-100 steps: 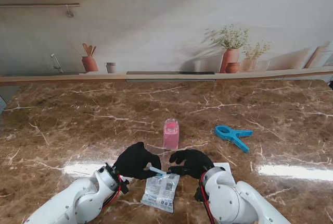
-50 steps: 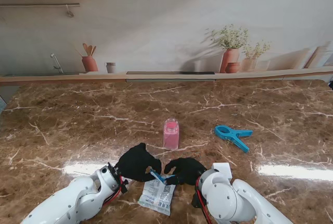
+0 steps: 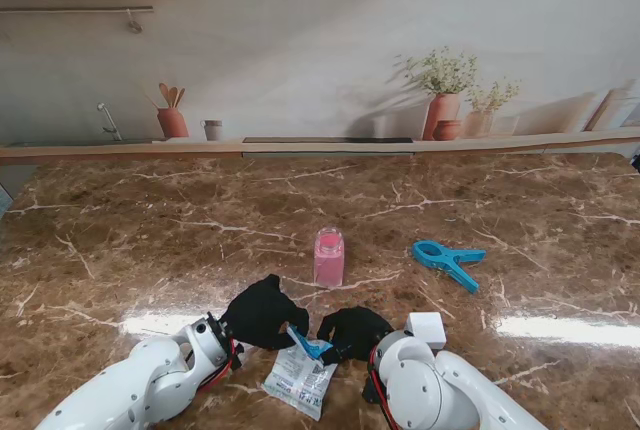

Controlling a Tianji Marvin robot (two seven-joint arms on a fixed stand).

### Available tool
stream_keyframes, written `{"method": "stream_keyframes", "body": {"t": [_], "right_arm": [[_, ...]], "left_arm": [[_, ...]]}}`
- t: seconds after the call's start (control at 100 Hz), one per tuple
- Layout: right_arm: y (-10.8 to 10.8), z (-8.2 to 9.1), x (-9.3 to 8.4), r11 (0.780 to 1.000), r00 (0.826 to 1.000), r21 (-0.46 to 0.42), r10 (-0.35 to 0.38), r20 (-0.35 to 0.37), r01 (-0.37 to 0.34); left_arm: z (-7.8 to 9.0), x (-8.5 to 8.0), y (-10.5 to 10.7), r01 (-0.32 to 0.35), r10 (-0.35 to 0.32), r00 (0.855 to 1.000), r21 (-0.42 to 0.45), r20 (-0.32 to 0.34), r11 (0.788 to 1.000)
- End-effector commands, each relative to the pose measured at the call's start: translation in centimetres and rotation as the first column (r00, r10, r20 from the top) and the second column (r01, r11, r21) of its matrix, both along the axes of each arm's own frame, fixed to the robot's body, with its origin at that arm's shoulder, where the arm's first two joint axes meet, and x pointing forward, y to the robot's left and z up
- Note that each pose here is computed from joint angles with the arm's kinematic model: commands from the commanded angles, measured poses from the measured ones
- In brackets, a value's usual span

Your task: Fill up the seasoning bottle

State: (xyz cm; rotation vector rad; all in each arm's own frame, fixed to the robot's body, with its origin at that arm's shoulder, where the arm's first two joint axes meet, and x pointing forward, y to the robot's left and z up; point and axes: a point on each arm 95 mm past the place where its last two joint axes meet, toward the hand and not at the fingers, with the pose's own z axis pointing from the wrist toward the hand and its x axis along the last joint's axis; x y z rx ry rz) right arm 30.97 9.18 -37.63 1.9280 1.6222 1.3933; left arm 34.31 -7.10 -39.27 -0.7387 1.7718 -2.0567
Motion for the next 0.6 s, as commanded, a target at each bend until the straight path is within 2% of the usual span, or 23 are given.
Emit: {"method": "stream_keyframes", "body": {"t": [0.0,0.17,0.36,0.49,0.59], "right_arm": [[0.0,-0.9,-0.7,1.000,1.000,-0.001,-0.005,-0.027,0.005],[0.2,-1.2,-0.6,0.999,0.999,-0.004,-0.035,0.008,0.035],[0.3,-1.4,-0.5,0.999,0.994,0.010,-0.040,0.106,0.039],[0.3,-1.4,-0.5,0.999,0.976,0.024,-0.044,0.212,0.040],[0.5,-1.3,-0.6,0.999,0.948,0.027,-0.051,0.315,0.045]], "left_arm": [[-0.3,-0.1,0.3,-0.007,0.007,1.000,0.003,0.000,1.000],[-0.3,-0.1,0.5,-0.007,0.007,1.000,-0.012,-0.026,1.000],[0.1,-0.2,1.5,-0.047,0.037,0.992,-0.079,-0.120,0.996],[0.6,-0.4,2.2,-0.122,0.089,0.976,-0.162,-0.197,0.979],[1.0,-0.6,2.5,-0.178,0.120,0.959,-0.217,-0.257,0.960]]}}
